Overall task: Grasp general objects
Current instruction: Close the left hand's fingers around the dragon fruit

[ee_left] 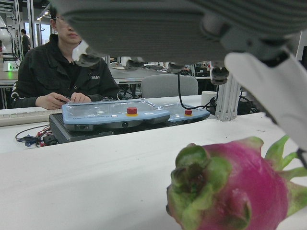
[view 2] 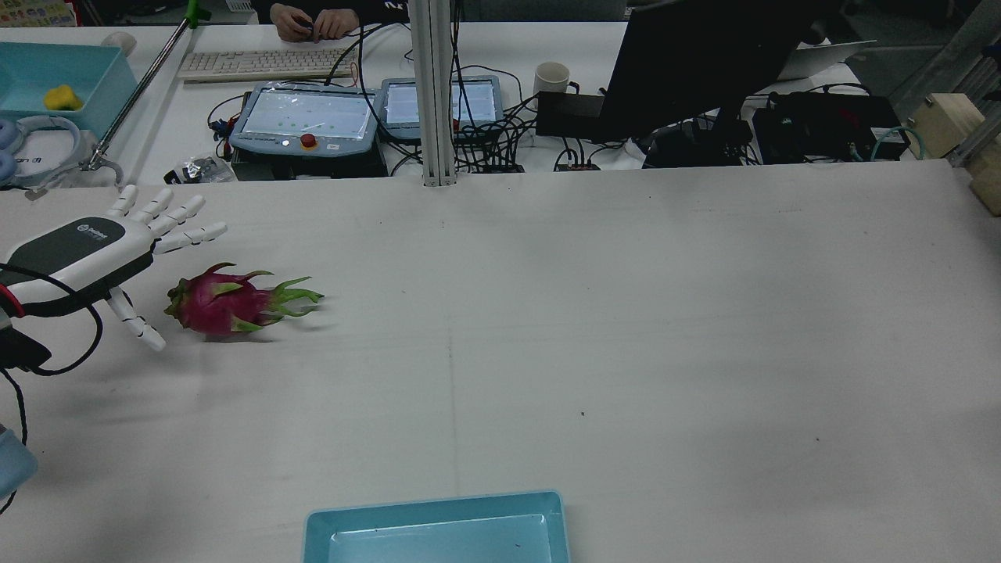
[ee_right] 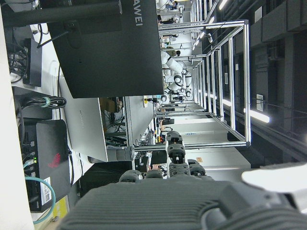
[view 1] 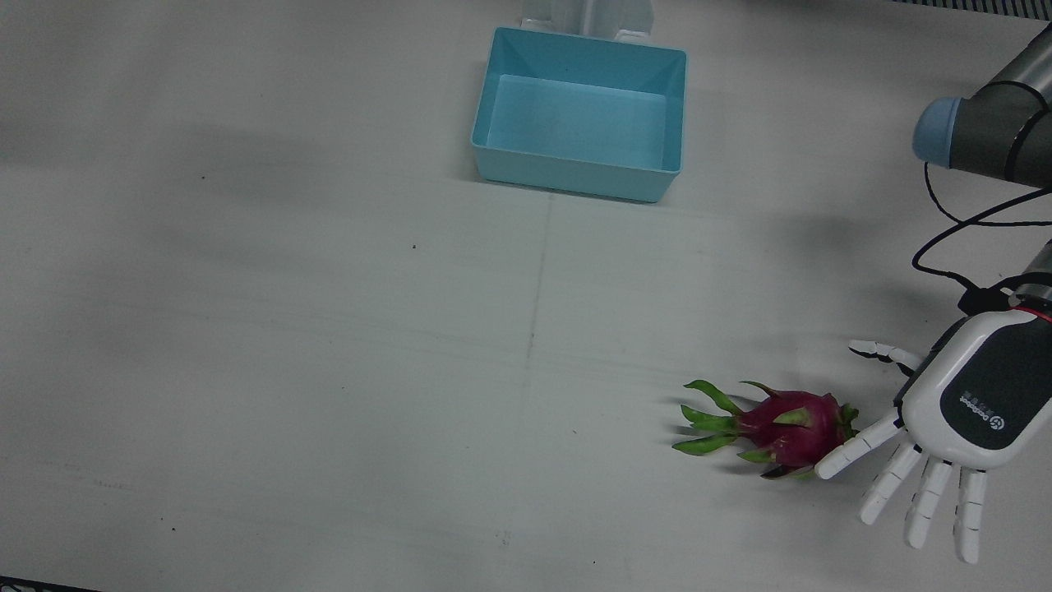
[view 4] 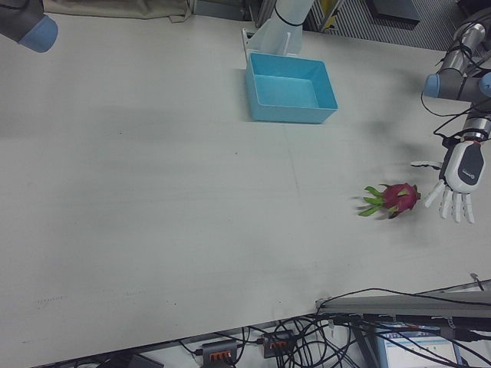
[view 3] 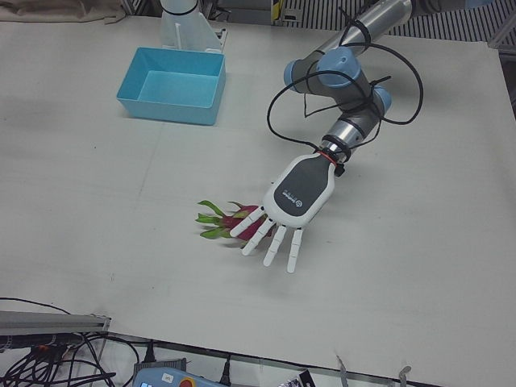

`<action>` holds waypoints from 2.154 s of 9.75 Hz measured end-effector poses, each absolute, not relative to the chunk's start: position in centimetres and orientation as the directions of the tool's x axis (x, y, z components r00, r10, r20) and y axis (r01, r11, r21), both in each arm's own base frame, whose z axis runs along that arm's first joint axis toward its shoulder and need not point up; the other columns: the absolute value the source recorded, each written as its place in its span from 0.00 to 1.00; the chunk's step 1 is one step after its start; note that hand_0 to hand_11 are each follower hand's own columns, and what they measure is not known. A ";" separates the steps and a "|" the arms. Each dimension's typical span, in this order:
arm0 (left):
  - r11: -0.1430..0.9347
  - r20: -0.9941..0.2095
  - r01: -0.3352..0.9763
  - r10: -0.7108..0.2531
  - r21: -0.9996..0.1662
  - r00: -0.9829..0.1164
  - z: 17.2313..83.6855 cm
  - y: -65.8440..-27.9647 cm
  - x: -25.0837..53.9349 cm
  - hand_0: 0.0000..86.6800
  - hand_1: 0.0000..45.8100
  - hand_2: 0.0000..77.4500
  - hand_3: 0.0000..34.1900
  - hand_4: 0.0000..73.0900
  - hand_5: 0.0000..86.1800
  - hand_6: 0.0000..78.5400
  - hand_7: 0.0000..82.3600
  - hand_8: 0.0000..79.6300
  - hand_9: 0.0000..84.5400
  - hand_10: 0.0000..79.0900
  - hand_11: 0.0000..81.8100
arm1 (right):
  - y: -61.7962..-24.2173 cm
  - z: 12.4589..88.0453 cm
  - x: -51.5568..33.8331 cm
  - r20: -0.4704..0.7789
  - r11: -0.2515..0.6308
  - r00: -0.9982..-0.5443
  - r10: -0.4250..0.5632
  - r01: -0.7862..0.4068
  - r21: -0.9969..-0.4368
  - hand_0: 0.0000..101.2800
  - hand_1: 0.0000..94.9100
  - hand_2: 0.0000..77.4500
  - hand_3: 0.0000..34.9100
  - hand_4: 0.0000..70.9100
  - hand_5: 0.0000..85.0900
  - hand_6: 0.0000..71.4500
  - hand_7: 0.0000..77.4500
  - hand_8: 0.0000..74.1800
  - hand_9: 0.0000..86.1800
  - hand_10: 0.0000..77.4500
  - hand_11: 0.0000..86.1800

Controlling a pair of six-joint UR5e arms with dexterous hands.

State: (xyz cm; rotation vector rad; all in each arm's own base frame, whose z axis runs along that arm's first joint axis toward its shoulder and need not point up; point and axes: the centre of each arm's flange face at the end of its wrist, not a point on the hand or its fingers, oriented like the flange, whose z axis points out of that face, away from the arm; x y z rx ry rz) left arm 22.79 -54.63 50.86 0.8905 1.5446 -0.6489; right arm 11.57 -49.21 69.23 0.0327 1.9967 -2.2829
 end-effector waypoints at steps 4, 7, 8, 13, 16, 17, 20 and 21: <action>0.541 -0.984 0.832 0.176 0.127 0.037 50.8 -52.7 27.2 0.64 0.00 0.21 0.89 0.00 0.03 0.00 0.01 0.01 0.01 0.01 0.01 | -49.2 69.2 11.6 -0.087 -0.130 -0.994 -0.067 0.096 -0.987 0.00 0.06 0.02 0.00 0.00 0.01 0.00 0.00 0.00 0.01 0.00 0.01; 0.541 -0.985 0.831 0.166 0.132 0.048 49.7 -53.4 28.5 0.63 0.00 0.19 0.88 0.00 0.03 0.00 0.01 0.01 0.01 0.01 0.01 | -49.2 69.2 11.6 -0.087 -0.130 -0.994 -0.067 0.096 -0.987 0.00 0.06 0.02 0.00 0.00 0.01 0.00 0.00 0.00 0.01 0.00 0.01; 0.542 -0.986 0.830 0.158 0.134 0.056 50.0 -54.1 29.2 0.63 0.00 0.19 0.88 0.00 0.03 0.00 0.01 0.01 0.01 0.01 0.01 | -49.2 69.2 11.6 -0.087 -0.129 -0.994 -0.067 0.096 -0.987 0.00 0.06 0.02 0.00 0.00 0.01 0.00 0.00 0.00 0.01 0.00 0.01; 0.540 -0.988 0.830 0.131 0.141 0.083 52.1 -56.0 30.2 0.65 0.00 0.26 0.88 0.00 0.03 0.00 0.01 0.01 0.01 0.01 0.01 | -49.2 69.2 11.6 -0.087 -0.130 -0.994 -0.067 0.096 -0.987 0.00 0.06 0.02 0.00 0.00 0.01 0.00 0.00 0.00 0.01 0.00 0.01; 0.535 -0.985 0.828 0.138 0.164 0.106 52.3 -56.0 30.2 0.67 0.00 0.27 0.88 0.00 0.03 0.00 0.01 0.01 0.01 0.01 0.01 | -49.2 69.2 11.6 -0.088 -0.129 -0.994 -0.067 0.096 -0.987 0.00 0.06 0.02 0.00 0.00 0.01 0.00 0.00 0.00 0.01 0.00 0.01; 0.535 -0.983 0.827 0.142 0.173 0.113 52.3 -56.0 30.2 0.68 0.01 0.29 0.88 0.00 0.03 0.00 0.01 0.01 0.01 0.01 0.01 | -49.2 69.2 11.6 -0.088 -0.129 -0.994 -0.067 0.096 -0.987 0.00 0.06 0.02 0.00 0.00 0.01 0.00 0.00 0.00 0.01 0.00 0.01; 0.534 -0.982 0.826 0.146 0.183 0.123 52.4 -56.0 30.2 0.67 0.00 0.29 0.82 0.00 0.03 0.00 0.01 0.01 0.01 0.01 0.01 | -49.2 69.2 11.6 -0.088 -0.129 -0.994 -0.067 0.096 -0.987 0.00 0.06 0.02 0.00 0.00 0.01 0.00 0.00 0.00 0.01 0.00 0.01; 0.533 -0.981 0.826 0.146 0.184 0.124 52.4 -56.0 30.2 0.67 0.00 0.29 0.82 0.00 0.03 0.00 0.01 0.01 0.01 0.01 0.01 | -49.2 69.2 11.6 -0.088 -0.129 -0.994 -0.067 0.096 -0.987 0.00 0.06 0.02 0.00 0.00 0.01 0.00 0.00 0.00 0.01 0.00 0.01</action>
